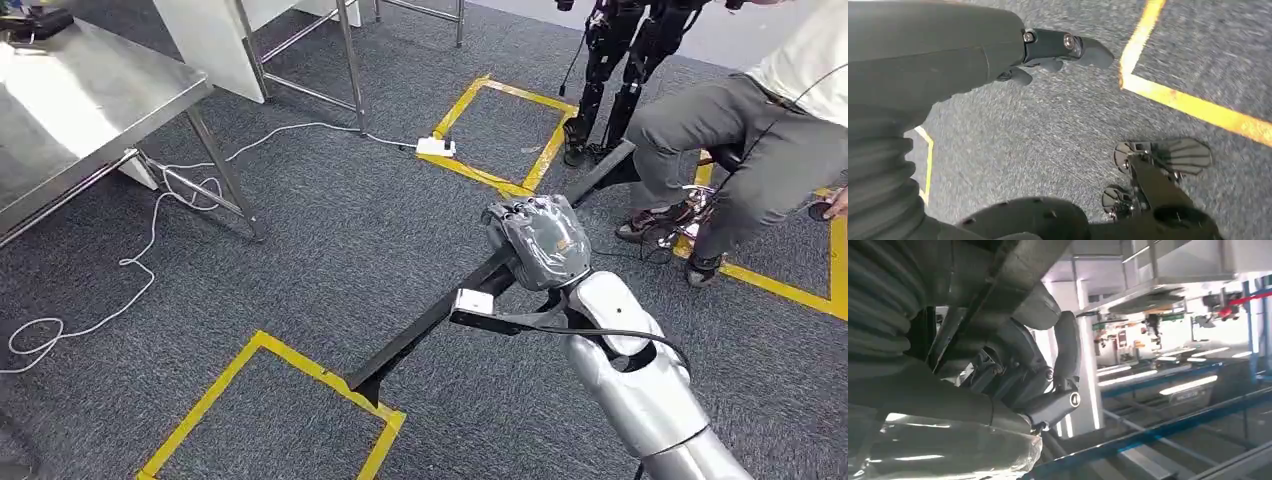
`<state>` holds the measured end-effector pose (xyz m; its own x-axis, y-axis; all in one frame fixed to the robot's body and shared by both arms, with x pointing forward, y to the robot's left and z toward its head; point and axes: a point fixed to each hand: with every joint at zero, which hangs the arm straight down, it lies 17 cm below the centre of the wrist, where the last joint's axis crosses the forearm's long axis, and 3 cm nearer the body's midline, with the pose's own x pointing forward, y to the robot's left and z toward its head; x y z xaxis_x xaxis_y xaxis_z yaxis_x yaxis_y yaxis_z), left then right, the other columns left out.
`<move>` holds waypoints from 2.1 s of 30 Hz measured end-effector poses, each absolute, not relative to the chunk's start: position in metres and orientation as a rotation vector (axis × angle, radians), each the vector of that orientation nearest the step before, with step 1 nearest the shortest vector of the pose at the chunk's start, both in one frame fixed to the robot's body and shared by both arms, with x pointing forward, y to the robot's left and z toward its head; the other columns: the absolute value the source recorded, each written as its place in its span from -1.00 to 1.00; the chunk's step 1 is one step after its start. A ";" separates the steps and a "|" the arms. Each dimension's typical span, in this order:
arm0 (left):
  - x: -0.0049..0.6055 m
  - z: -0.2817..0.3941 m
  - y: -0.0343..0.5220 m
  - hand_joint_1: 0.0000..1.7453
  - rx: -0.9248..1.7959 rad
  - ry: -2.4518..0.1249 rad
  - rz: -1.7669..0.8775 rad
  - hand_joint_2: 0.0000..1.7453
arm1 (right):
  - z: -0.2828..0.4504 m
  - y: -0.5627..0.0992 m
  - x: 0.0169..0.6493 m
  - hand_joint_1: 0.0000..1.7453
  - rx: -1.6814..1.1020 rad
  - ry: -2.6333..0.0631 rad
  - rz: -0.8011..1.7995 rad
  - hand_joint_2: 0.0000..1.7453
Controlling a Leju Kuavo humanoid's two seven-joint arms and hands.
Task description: Take the parts from the cabinet and place them on the table.
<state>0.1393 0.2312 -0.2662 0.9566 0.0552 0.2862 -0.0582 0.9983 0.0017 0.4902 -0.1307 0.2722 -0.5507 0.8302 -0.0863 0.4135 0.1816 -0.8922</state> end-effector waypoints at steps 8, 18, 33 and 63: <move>0.144 -0.265 0.229 -1.00 0.008 -0.295 0.048 1.00 | 0.264 -0.134 0.489 1.00 -1.164 -2.026 1.344 1.00; 0.137 -0.267 0.230 -1.00 0.013 -0.274 0.038 1.00 | 0.270 -0.132 0.492 1.00 -1.167 -2.027 1.330 1.00; 0.145 -0.265 0.225 -1.00 0.008 -0.277 0.028 1.00 | 0.275 -0.133 0.494 1.00 -1.181 -2.026 1.319 1.00; 0.147 -0.265 0.230 -1.00 0.016 -0.283 0.020 1.00 | 0.281 -0.131 0.498 1.00 -1.186 -2.029 1.308 1.00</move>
<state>0.1474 0.2300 -0.2645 0.9600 0.0178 0.2795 -0.0222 0.9997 0.0128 0.4979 -0.1314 0.2807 -0.5300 0.8444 -0.0778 0.4197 0.1814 -0.8894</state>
